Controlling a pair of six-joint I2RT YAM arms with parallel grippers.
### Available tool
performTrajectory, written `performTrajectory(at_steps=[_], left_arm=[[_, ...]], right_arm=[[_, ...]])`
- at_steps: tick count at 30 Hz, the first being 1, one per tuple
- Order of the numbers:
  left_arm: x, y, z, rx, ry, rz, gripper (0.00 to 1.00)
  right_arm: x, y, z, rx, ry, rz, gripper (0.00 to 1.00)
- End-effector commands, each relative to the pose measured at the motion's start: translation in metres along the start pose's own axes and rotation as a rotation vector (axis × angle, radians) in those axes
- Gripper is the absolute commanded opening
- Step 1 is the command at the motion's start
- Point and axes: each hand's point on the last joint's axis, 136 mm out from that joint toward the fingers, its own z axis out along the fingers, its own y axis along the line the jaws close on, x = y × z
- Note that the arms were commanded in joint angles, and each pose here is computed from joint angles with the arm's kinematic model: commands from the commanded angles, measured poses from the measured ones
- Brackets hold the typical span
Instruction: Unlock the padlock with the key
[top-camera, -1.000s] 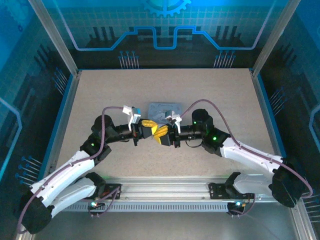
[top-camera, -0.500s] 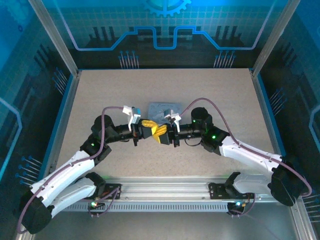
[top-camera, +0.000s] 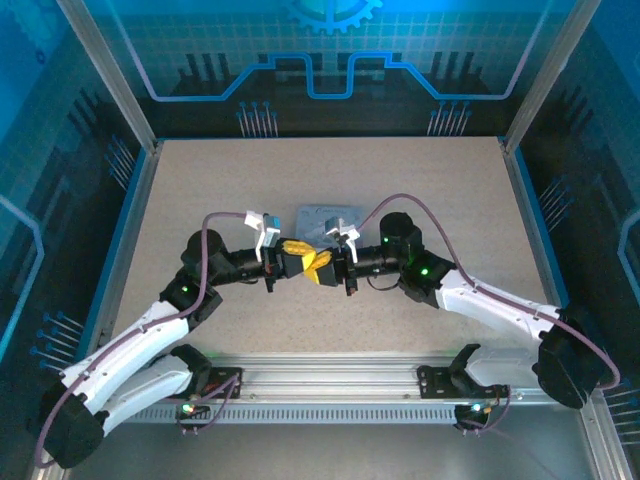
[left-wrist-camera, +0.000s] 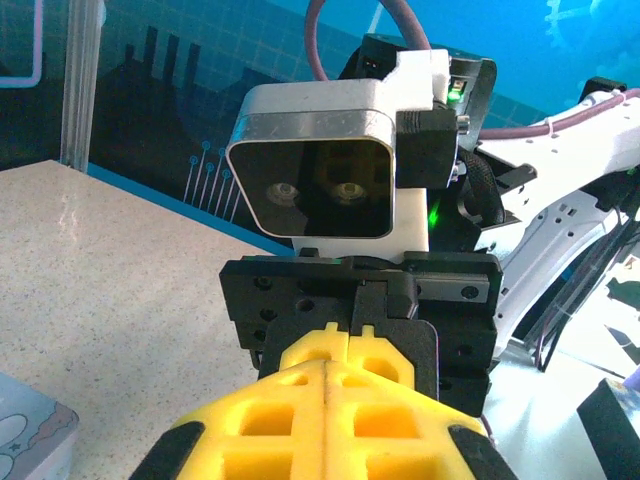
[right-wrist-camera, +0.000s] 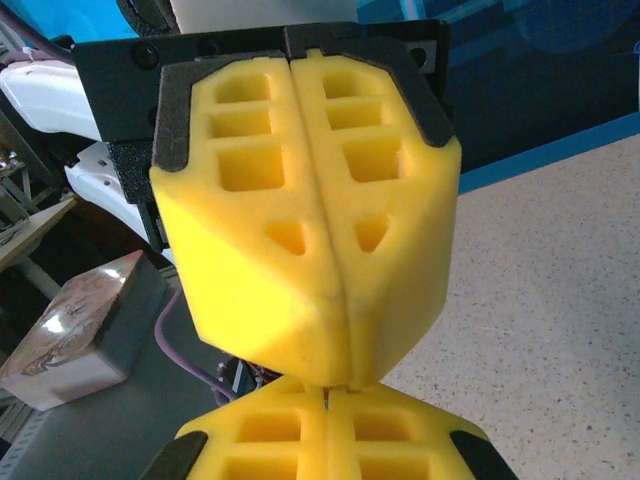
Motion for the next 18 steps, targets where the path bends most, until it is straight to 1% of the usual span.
performTrajectory(at_steps=[1,2,4,6,8,10,13,18], left_arm=[[-0.009,0.002,0.002,-0.01,-0.02,-0.031,0.0],[-0.009,0.004,0.002,-0.018,-0.023,-0.039,0.05],[-0.01,0.007,0.002,-0.035,-0.03,-0.064,0.2],[-0.01,0.009,0.002,-0.044,-0.033,-0.083,0.32],[-0.011,0.012,0.002,-0.058,-0.039,-0.1,0.39],[-0.012,0.014,-0.002,-0.077,-0.054,-0.113,0.43],[-0.013,0.015,-0.01,-0.094,-0.079,-0.119,0.46],[-0.006,0.012,-0.019,-0.089,-0.1,-0.127,0.47]], right_arm=[[-0.016,0.008,-0.001,-0.016,-0.067,-0.05,0.0],[-0.016,0.006,-0.002,-0.004,-0.074,-0.049,0.0],[-0.017,0.003,-0.003,0.011,-0.086,-0.043,0.0],[-0.016,0.001,-0.004,0.02,-0.096,-0.036,0.0],[-0.017,-0.002,-0.006,0.036,-0.106,-0.03,0.0],[-0.018,-0.005,-0.008,0.058,-0.12,-0.029,0.0],[-0.018,-0.008,-0.011,0.081,-0.131,-0.027,0.0],[-0.019,-0.011,-0.015,0.094,-0.148,-0.02,0.0]])
